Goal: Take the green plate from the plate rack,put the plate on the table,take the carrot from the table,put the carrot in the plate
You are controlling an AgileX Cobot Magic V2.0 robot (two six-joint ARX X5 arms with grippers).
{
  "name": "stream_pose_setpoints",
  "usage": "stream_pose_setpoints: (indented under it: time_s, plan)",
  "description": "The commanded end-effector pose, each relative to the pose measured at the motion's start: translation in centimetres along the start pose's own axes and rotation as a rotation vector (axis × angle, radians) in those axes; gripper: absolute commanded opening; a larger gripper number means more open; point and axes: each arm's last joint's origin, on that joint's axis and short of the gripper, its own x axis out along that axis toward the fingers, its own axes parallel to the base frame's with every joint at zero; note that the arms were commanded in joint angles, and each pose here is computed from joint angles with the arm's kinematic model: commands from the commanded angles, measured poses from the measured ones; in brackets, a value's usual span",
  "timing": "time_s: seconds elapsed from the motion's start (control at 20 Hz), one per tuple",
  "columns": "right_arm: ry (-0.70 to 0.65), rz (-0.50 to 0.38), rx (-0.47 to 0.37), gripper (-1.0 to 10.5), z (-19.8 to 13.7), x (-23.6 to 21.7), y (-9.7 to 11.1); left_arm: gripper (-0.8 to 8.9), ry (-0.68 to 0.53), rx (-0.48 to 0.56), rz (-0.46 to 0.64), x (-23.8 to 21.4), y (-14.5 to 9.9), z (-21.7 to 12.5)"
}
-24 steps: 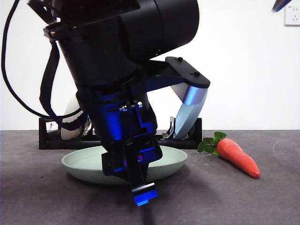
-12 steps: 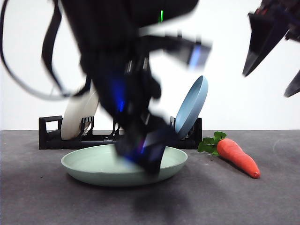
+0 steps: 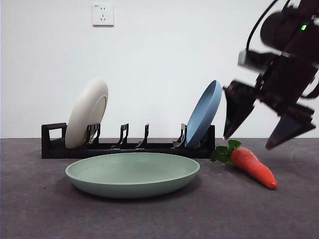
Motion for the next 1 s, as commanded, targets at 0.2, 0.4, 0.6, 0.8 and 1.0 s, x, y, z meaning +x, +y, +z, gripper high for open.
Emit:
stream_pose_setpoints:
  time_s: [0.2,0.4,0.6,0.8,1.0]
  plan:
    - [0.026,-0.036,0.03,5.4,-0.3,2.9,-0.5,3.5,-0.095,-0.096,-0.009,-5.0,1.7,0.3]
    - [0.049,-0.036,0.037,2.5,-0.6,3.9,-0.8,3.5,-0.143,-0.113,-0.008,-6.9,2.4,0.1]
    - [0.049,-0.031,0.037,-0.1,-0.6,3.9,-0.8,3.5,-0.14,-0.112,-0.005,-7.1,2.5,0.0]
    - [0.027,-0.028,0.028,-0.1,-0.2,2.4,-0.2,3.5,-0.119,-0.104,-0.004,-7.1,2.4,-0.2]
    - [-0.111,0.005,0.006,-0.1,1.0,-2.4,2.5,3.46,-0.105,-0.096,-0.002,-7.1,2.4,-0.3]
